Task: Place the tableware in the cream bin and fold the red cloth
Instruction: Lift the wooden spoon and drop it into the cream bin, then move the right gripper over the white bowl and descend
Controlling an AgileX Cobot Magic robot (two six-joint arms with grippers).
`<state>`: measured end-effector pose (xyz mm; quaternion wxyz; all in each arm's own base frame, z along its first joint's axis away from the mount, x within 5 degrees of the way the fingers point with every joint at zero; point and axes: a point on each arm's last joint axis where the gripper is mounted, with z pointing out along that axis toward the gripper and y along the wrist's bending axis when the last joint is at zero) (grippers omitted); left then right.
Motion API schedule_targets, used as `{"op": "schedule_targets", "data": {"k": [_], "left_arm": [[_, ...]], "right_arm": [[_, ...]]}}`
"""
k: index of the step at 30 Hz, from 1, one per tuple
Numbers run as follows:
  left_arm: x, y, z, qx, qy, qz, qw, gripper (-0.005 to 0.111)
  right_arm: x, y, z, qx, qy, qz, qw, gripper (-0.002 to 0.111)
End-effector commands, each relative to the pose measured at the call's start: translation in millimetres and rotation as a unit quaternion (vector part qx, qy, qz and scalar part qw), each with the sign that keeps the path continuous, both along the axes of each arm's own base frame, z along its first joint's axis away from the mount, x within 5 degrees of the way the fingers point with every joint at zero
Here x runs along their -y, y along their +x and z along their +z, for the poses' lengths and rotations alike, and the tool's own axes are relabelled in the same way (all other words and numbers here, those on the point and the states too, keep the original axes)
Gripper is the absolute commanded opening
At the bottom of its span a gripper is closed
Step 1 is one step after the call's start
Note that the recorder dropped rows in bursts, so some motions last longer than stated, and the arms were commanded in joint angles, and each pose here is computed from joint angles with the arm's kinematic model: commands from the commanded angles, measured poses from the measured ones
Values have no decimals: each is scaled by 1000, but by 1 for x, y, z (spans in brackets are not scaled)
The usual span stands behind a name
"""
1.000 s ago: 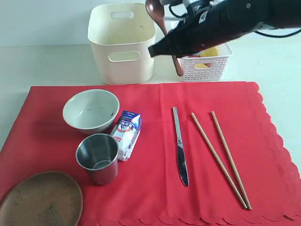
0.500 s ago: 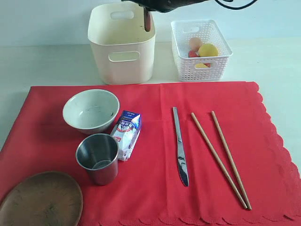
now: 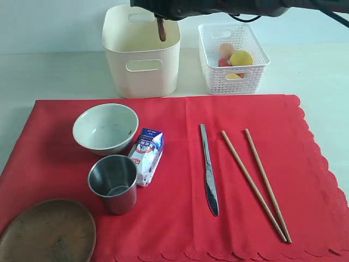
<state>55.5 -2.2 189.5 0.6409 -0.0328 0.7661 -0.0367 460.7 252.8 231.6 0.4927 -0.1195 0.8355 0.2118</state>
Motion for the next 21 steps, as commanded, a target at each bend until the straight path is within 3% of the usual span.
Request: {"op": "schedule_targets", "data": {"k": [1, 5, 10, 16, 21], "left_arm": [[0, 0, 1, 6, 3, -2, 1000, 3], [0, 0, 1, 6, 3, -2, 1000, 3], [0, 0, 1, 6, 3, -2, 1000, 3], [0, 0, 1, 6, 3, -2, 1000, 3], [0, 0, 1, 6, 3, -2, 1000, 3]], "right_arm": [[-1, 3, 2, 14, 7, -5, 1000, 54], [-1, 2, 2, 7, 4, -2, 1000, 70], [-1, -8, 8, -37, -15, 24, 999, 72], [4, -22, 28, -61, -48, 54, 995, 68], [10, -34, 41, -83, -90, 78, 989, 54]]}}
